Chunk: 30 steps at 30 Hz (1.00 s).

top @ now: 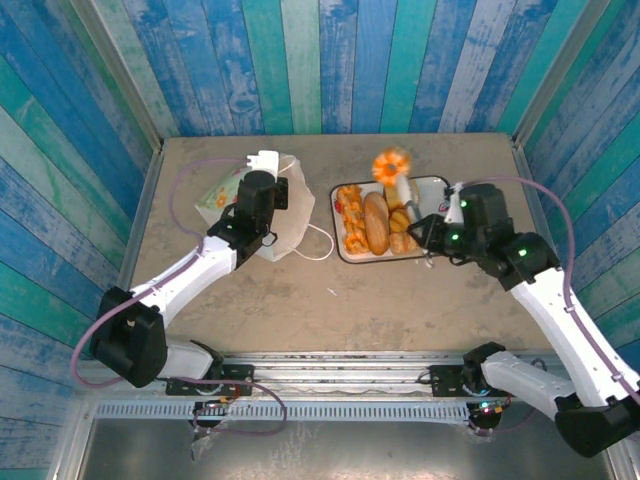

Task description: Take the fake bread out of the paper bag

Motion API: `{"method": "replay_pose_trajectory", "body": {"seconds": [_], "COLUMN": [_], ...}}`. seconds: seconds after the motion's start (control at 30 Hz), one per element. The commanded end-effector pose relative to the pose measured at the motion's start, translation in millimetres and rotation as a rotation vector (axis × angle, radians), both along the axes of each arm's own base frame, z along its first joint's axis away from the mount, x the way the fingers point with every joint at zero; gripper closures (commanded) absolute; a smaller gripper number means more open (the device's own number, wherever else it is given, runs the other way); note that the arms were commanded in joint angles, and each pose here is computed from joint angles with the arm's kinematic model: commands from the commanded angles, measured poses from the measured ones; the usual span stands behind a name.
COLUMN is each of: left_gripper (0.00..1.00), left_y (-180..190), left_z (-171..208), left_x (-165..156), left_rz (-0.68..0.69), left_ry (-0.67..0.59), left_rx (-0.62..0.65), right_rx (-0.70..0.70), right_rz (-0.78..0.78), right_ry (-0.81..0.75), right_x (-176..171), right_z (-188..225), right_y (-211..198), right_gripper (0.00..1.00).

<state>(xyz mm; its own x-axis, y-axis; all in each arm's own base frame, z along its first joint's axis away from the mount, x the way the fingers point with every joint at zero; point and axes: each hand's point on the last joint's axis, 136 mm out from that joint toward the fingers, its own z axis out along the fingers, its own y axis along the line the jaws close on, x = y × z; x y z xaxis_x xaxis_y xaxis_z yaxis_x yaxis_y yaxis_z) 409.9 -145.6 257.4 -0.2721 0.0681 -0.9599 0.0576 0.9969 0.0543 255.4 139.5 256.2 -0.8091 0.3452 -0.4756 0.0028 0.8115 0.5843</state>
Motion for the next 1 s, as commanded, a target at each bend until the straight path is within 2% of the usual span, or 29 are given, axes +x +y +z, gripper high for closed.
{"method": "replay_pose_trajectory", "body": {"seconds": [0.0, 0.17, 0.47, 0.97], "left_gripper": [1.0, 1.0, 1.0, 1.0], "left_y": [-5, -11, -22, -27], "left_z": [11, 15, 25, 20], "left_x": [1, -5, -14, -11], "left_rz": [-0.03, -0.081, -0.169, -0.186], "left_ry": [-0.017, -0.036, -0.062, -0.053], "left_rx": [-0.031, -0.039, -0.062, -0.065], "right_rx": [0.02, 0.058, 0.111, 0.189], "right_rz": [0.01, -0.073, -0.099, -0.152], "right_ry": [0.04, 0.112, 0.211, 0.284], "right_x": [1, 21, 52, 71], "right_z": [-9, -28, -57, -96], "right_y": [-18, -52, -76, -107], "right_gripper": [1.0, 0.99, 1.0, 0.99]}}
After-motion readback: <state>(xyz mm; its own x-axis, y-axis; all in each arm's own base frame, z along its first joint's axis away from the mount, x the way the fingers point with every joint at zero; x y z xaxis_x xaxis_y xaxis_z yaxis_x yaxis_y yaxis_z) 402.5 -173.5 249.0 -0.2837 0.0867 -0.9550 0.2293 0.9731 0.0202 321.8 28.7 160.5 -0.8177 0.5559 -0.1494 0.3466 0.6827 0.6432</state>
